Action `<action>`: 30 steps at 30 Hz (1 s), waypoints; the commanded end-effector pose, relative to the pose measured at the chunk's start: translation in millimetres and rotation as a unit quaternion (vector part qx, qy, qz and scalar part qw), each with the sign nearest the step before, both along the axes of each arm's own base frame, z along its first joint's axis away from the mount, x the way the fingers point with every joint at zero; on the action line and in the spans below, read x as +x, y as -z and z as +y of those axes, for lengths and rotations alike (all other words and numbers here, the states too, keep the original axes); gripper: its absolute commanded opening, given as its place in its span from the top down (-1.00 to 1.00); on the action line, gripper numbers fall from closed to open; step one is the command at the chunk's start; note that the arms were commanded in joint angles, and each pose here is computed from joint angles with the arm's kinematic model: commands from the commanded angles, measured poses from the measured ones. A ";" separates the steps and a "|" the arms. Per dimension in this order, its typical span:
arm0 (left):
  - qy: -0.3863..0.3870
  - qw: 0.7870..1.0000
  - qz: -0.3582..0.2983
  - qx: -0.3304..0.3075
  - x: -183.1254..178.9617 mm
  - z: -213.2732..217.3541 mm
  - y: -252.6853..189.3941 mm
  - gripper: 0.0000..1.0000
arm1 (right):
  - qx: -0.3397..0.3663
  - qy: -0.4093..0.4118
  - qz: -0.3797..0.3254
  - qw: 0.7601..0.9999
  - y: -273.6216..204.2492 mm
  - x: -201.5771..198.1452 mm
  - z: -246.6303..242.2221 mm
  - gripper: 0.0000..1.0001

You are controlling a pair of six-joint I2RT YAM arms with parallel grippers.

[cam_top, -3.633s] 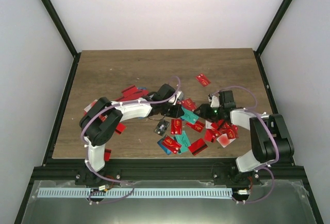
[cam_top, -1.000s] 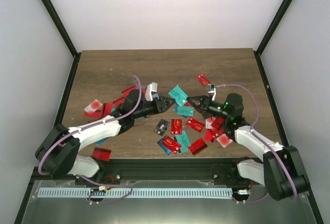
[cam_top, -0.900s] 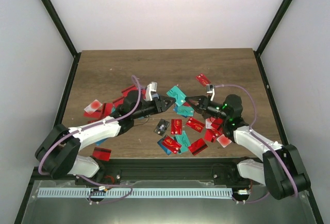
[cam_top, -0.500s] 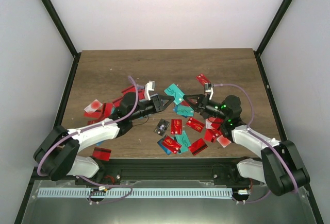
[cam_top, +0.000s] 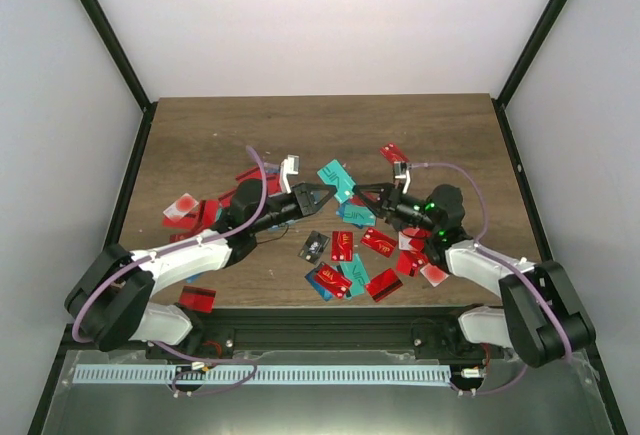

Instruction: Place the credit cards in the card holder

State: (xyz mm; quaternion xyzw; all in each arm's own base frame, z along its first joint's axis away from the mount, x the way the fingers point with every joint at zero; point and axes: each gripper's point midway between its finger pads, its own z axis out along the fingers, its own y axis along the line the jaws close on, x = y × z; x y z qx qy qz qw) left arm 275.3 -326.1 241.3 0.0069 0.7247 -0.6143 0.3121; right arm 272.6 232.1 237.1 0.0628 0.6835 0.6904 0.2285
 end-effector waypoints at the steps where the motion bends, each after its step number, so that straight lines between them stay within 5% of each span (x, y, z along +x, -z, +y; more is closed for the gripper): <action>1: -0.027 0.999 -0.011 0.014 7.1 13.1 2.6 0.92 | -0.023 -0.028 -0.014 0.999 9.0 -3.0 10.2 0.82; 3: -0.049 0.998 0.005 0.042 14.3 25.1 17.1 0.92 | -0.058 -0.027 -0.021 0.998 17.4 7.2 13.9 0.50; 6: -0.087 0.993 0.027 0.079 25.8 52.2 41.7 0.92 | -0.116 -0.018 -0.022 0.993 34.7 25.3 16.4 0.33; 19: -0.155 0.959 0.107 0.212 47.8 133.0 130.2 0.92 | -0.284 -0.067 -0.018 0.956 105.4 82.2 53.0 0.31; 30: -0.159 0.942 0.144 0.257 53.1 147.7 161.4 0.92 | -0.323 -0.099 -0.018 0.941 134.3 99.1 90.4 0.35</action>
